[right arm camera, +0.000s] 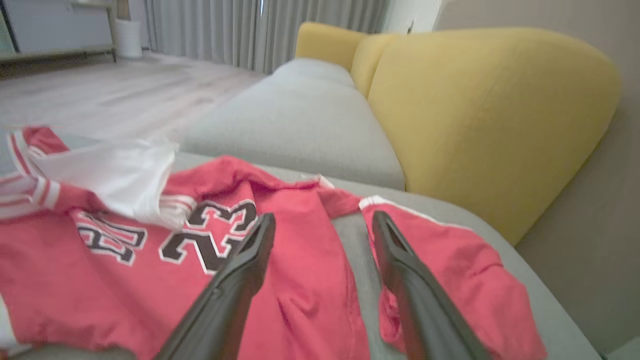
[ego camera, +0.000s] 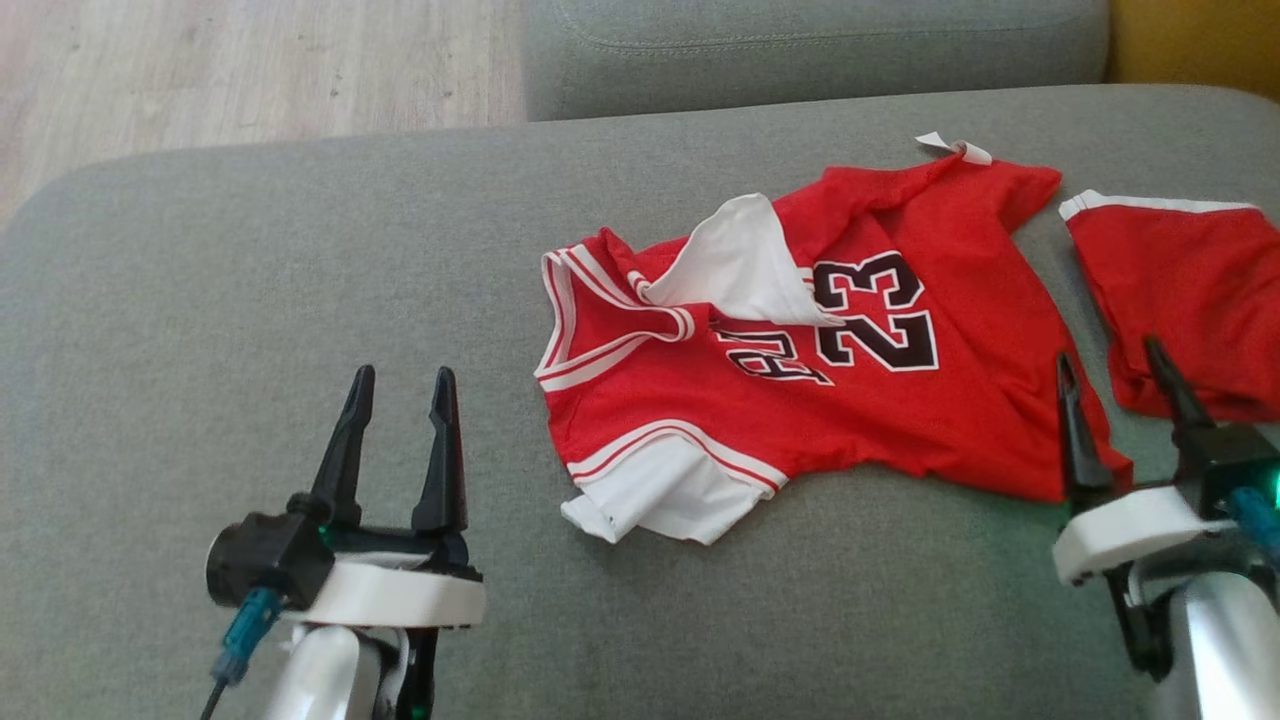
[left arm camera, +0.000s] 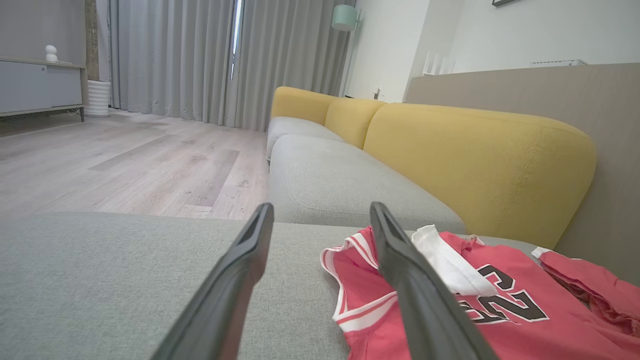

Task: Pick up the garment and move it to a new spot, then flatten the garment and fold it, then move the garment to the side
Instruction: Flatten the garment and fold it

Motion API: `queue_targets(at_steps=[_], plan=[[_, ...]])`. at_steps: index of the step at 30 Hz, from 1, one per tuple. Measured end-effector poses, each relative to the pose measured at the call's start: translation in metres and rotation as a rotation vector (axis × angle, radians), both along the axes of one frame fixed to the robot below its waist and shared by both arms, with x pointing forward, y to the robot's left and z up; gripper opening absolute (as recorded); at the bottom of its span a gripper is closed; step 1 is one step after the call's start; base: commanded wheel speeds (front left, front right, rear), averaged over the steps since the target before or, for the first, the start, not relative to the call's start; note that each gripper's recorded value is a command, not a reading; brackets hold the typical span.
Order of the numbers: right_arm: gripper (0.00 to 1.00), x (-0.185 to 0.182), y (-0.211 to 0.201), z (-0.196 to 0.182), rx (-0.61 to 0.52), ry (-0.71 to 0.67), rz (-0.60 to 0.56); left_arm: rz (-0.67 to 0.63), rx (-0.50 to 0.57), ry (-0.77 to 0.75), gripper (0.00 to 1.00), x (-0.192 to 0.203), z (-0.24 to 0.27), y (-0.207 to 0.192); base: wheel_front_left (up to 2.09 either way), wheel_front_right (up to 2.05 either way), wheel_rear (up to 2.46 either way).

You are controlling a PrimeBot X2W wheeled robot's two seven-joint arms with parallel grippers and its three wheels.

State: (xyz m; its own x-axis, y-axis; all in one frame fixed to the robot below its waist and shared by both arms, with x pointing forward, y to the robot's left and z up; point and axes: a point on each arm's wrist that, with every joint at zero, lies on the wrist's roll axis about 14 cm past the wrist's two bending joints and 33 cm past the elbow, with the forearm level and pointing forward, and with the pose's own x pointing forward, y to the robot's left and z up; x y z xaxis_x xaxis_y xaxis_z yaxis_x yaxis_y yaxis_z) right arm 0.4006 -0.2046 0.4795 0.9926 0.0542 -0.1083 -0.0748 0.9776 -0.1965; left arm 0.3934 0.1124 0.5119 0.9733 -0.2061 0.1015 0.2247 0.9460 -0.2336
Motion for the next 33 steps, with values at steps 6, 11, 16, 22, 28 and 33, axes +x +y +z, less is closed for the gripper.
queue_targets(at_steps=[6,11,16,22,28,33], plan=[[1.0,0.004,0.035,0.032,0.081,-0.143,0.085,0.005,0.001,-0.003,1.0,-0.002,0.001,0.002,0.0,0.0,0.0],[1.0,0.0,0.051,0.034,0.134,-0.166,0.112,0.001,0.002,0.001,1.0,-0.001,0.0,0.0,0.0,0.0,0.0],[1.0,-0.002,0.045,0.027,0.154,-0.156,0.086,-0.027,0.032,0.008,1.0,0.003,-0.006,-0.007,0.0,0.0,0.0],[1.0,0.001,0.038,0.018,0.16,-0.139,0.059,-0.2,0.12,-0.042,1.0,0.023,0.0,-0.055,0.0,0.0,0.0],[1.0,0.013,0.03,0.015,0.167,-0.14,0.035,-0.415,0.295,-0.046,1.0,0.056,0.001,-0.114,0.0,0.0,0.0],[1.0,0.018,0.022,0.01,0.175,-0.131,0.012,-0.53,0.473,0.041,1.0,0.08,-0.03,-0.138,0.0,0.0,0.0]])
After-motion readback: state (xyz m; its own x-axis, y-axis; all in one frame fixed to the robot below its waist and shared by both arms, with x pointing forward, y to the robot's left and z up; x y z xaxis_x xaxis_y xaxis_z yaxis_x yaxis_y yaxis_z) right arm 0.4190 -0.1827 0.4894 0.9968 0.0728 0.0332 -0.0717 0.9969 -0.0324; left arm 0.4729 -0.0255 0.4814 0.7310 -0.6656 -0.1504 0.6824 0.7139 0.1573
